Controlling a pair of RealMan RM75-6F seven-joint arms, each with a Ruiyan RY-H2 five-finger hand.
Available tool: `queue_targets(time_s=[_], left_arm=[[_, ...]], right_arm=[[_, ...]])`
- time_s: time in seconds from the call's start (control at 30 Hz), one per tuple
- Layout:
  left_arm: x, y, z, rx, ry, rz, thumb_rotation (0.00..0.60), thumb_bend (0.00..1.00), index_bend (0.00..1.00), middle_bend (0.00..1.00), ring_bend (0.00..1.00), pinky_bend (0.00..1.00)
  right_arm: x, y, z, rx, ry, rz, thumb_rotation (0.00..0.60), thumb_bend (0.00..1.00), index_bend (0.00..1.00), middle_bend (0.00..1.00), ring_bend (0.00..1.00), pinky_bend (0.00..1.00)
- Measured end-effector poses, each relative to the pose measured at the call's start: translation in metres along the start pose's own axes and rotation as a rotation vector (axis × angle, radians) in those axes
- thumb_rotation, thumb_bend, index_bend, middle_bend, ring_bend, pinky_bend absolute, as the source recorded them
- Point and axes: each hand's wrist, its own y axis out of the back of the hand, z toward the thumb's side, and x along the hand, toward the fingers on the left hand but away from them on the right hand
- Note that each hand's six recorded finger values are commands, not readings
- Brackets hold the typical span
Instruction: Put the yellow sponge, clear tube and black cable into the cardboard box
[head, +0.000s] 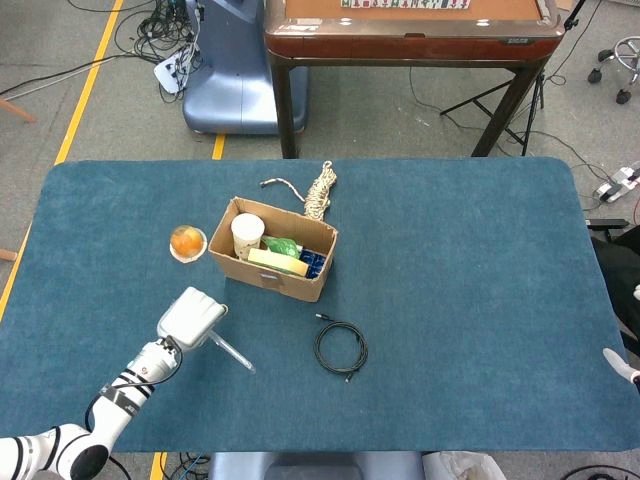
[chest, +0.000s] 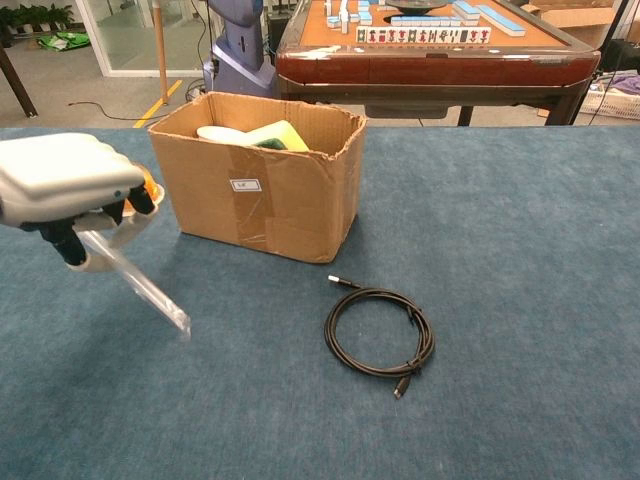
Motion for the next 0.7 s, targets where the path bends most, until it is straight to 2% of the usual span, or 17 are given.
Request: queue_targets(time_s=[0.47,0.7], left_arm=[[-0.029,0.067,-0.064,0.042,0.171,0.127,0.6,0.22,0.7,1.0,1.0,1.0],[-0.02,0.104,-0.074,-0.001,0.217,0.194,0.6,0.22,0.7,1.0,1.0,1.0]], right_arm=[[0.0,-0.002,0.001,0.003,0.002,0.007,0.6,0.13,0.27,0.25,0.09,0.19],[-0.001,-0.005,0.002,0.008,0.001,0.015,0.6,0.13,0.27,0.25,0.09,0.19]])
